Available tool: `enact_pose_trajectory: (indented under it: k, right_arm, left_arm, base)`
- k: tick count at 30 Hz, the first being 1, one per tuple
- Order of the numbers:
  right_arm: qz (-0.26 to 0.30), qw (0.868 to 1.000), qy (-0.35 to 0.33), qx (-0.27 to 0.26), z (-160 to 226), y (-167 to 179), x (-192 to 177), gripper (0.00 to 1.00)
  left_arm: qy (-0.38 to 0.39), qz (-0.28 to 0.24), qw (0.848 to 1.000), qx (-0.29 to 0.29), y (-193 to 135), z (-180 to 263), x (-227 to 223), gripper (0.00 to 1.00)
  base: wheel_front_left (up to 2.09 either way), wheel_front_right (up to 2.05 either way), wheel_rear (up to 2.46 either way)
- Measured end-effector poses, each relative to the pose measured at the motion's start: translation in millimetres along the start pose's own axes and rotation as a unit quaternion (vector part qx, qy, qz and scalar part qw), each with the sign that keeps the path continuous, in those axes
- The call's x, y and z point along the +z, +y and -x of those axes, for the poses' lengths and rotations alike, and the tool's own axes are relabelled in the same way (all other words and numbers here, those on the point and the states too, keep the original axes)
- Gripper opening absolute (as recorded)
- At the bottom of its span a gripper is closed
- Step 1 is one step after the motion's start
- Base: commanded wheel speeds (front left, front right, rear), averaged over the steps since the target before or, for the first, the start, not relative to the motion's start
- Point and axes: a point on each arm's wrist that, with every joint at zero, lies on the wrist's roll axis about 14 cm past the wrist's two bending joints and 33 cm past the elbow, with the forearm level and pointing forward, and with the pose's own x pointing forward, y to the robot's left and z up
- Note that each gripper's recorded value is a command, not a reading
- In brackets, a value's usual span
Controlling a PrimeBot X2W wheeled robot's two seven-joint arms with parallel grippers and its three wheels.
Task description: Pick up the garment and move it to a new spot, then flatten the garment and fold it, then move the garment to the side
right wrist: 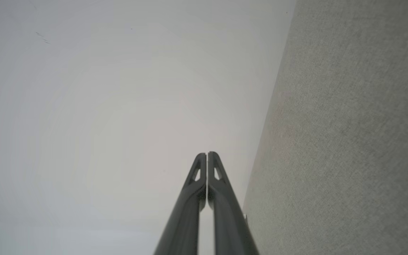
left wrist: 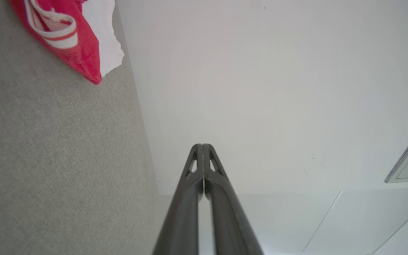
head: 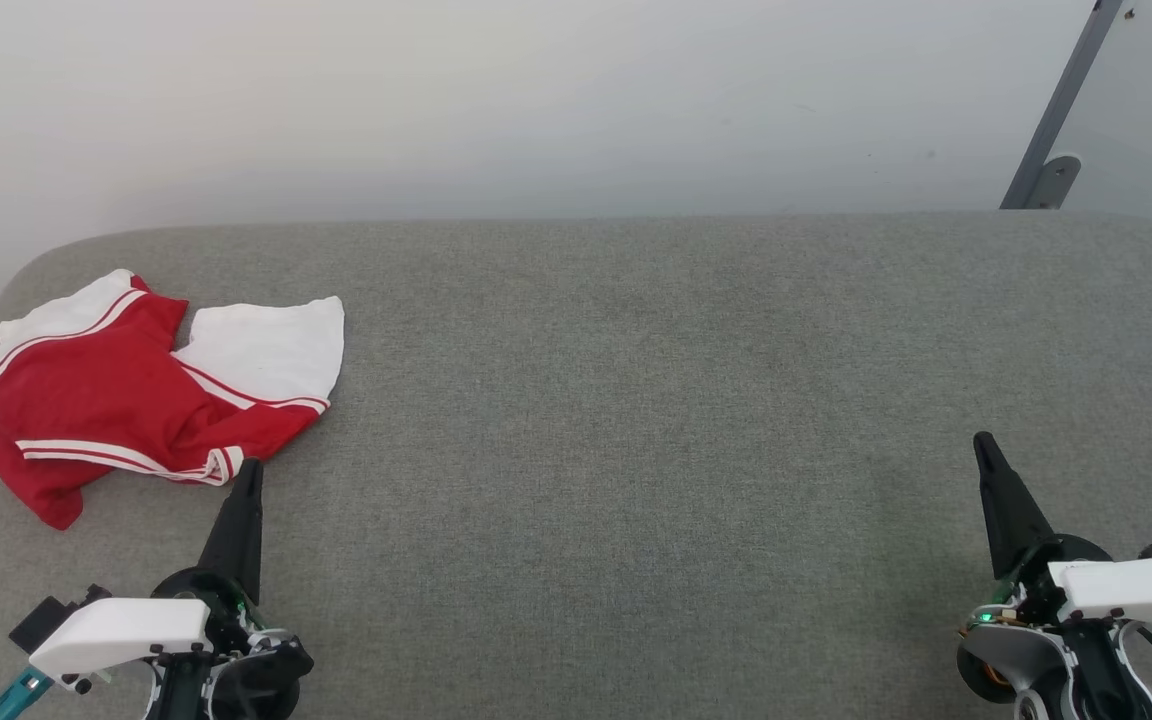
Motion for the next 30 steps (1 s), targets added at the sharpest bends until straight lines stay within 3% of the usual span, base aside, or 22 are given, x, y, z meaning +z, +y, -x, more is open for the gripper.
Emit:
enact_pose_trajectory:
  k: [21,22,30]
  right_arm:
    - [0.0,1.0,0.0,0.0,0.0,-0.1,0.0,0.0]
    - [0.0,1.0,0.0,0.0,0.0,-0.2,0.0,1.0]
    - [-0.006,0.999,-0.001,-0.052,15.1,-34.7,-1.4,1.0]
  left_arm:
    - [0.0,0.0,1.0,0.0,0.0,0.0,0.0,0.0]
    - [0.0,0.0,1.0,0.0,0.0,0.0,0.0,1.0]
    - [-0.003,0.01,0.999,0.051,34.3,15.3,-2.5,1.0]
  base:
    - [0.0,0.0,0.0]
    - [0.0,0.0,0.0]
    - [0.0,0.0,0.0]
